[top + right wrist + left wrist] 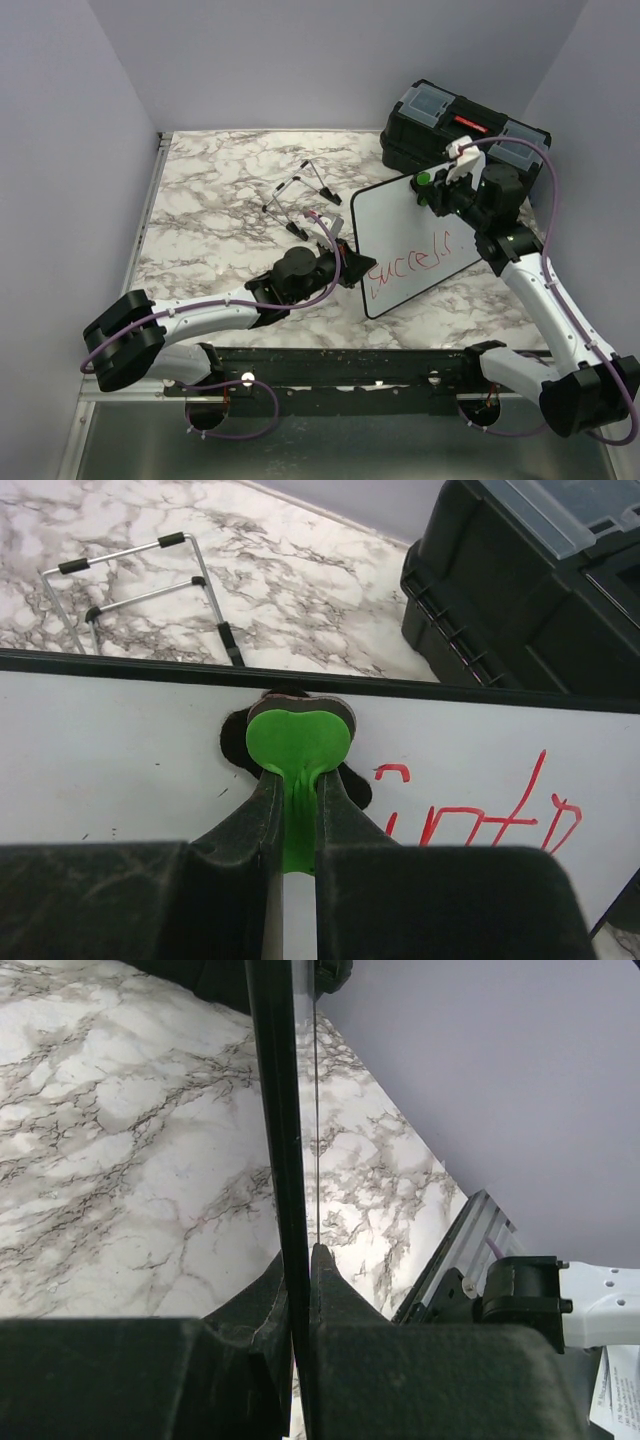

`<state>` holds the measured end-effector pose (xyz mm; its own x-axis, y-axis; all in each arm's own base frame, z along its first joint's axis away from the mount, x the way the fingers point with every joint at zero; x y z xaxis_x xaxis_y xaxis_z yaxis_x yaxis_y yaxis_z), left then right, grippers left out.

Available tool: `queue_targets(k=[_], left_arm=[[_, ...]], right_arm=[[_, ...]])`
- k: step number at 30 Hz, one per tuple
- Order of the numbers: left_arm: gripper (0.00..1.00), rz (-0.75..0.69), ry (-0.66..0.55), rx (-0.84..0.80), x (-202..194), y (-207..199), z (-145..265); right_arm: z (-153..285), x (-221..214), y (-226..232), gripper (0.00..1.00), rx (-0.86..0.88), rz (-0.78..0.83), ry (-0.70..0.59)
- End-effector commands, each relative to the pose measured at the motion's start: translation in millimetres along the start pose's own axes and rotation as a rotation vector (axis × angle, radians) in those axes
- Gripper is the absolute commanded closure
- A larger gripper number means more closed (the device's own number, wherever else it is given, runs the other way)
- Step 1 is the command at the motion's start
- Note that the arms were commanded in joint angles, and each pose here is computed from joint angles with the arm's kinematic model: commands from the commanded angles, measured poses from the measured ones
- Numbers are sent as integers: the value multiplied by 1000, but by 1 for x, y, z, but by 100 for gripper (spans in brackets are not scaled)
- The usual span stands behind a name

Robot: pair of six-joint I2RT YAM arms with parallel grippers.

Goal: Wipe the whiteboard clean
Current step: Erase the whiteboard at the center of the board.

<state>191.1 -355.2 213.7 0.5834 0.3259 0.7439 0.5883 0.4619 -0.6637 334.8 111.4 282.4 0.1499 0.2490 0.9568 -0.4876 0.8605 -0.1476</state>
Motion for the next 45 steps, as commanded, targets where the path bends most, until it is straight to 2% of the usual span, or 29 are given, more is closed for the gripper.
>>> queue_targets(k=[1,6,10,14,20,24,28,31,34,42,45], left_arm=[[100,-24,-22,-100,15,-28,-3],[100,-29,-23,-111,17,-30,-5],[100,-24,-28,-110,20,-30,-8],[100,-5,-30,-110,19,-29,-11],[100,42,-35,-114,20,-31,-17],[100,65,-40,-117,20,-31,-19],[100,70,-38,-119,19,-31,-18],[100,73,-35,-118,17,-30,-15],[100,68,-31,-112,15,-27,-13],[100,44,-35,-109,14,-23,-8],[100,33,-23,-126,13,-24,-4]], right_arm=[[-3,-8,3,99,19,19,6],[9,-19,63,99,407,32,3],[29,-12,94,99,601,49,-50],[35,-11,118,99,706,50,-54],[38,-4,142,99,771,61,-46],[22,-6,122,99,589,50,-11],[2,-12,65,99,180,9,27],[4,-8,27,99,30,-31,7],[5,-8,8,99,-21,-50,6],[-2,-49,-36,99,-114,-108,114],[4,-50,-32,99,-65,-96,114]])
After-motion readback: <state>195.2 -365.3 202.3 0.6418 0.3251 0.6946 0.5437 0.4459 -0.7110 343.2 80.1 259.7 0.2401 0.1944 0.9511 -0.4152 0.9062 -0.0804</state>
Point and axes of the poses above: each gripper's point midway between its finger pads, its own z axis back along the fingers, its own y axis along the line the jaws close on, x = y × z, the point moved 2 cm from there along z, back along the fingers, and after that the axes turned 6 degrees about z, right-handed, at the moved point
